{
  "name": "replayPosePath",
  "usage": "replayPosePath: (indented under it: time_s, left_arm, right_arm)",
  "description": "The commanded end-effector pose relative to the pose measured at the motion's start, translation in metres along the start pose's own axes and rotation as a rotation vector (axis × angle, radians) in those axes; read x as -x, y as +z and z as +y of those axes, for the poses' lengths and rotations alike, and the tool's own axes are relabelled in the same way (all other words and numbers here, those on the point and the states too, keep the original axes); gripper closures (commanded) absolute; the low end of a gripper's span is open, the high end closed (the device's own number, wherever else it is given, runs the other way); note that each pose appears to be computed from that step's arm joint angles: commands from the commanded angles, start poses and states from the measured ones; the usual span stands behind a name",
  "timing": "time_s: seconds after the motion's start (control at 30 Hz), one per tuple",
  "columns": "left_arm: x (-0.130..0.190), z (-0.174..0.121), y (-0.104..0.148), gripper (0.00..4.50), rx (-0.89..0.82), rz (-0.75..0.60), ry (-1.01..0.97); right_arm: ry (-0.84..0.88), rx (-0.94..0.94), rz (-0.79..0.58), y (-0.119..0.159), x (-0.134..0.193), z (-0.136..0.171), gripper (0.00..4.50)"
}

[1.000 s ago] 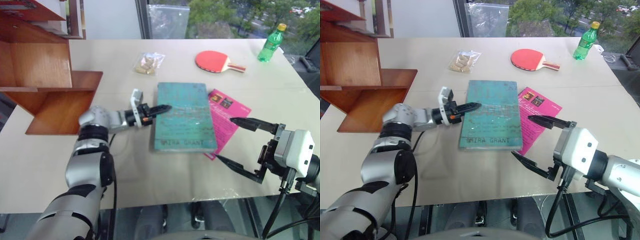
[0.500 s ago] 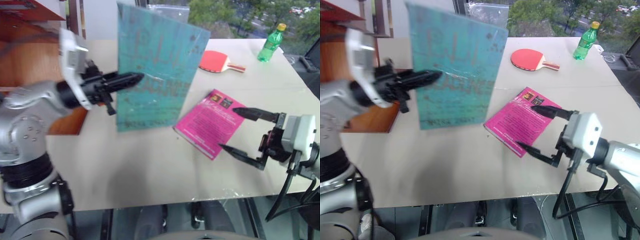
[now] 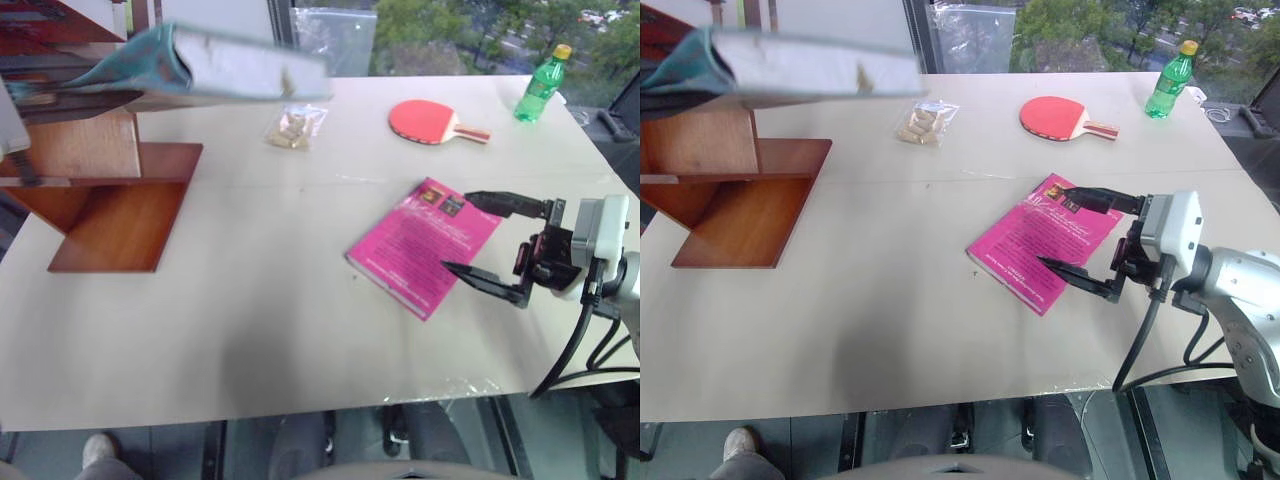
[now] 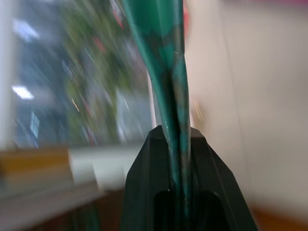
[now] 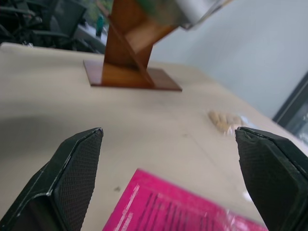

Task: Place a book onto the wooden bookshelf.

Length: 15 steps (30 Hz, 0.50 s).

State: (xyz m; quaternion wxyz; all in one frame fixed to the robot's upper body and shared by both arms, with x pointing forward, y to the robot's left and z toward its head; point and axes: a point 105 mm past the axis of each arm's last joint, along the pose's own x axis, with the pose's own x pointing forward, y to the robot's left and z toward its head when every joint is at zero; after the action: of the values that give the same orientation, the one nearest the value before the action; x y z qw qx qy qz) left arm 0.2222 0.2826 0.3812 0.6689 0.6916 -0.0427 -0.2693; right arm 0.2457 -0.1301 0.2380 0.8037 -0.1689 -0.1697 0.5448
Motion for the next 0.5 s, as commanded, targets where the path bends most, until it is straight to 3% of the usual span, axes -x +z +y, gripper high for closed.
replayPosePath:
  time_s: [0.03, 0.33, 0.5]
  left_arm:
    - [0.019, 0.001, -0.020, 4.47, -0.019, 0.124, 0.019]
    - [-0.002, -0.044, -0.102, 4.47, 0.009, 0.231, 0.012]
    - [-0.019, -0.051, -0.112, 4.47, 0.014, 0.190, 0.015]
  right_arm:
    - [0.034, 0.036, -0.044, 0.007, -0.007, 0.000, 0.00]
    - [0.116, 0.088, -0.230, 0.041, -0.045, 0.010, 0.00]
    - [0.084, 0.120, -0.266, 0.051, -0.056, 0.011, 0.00]
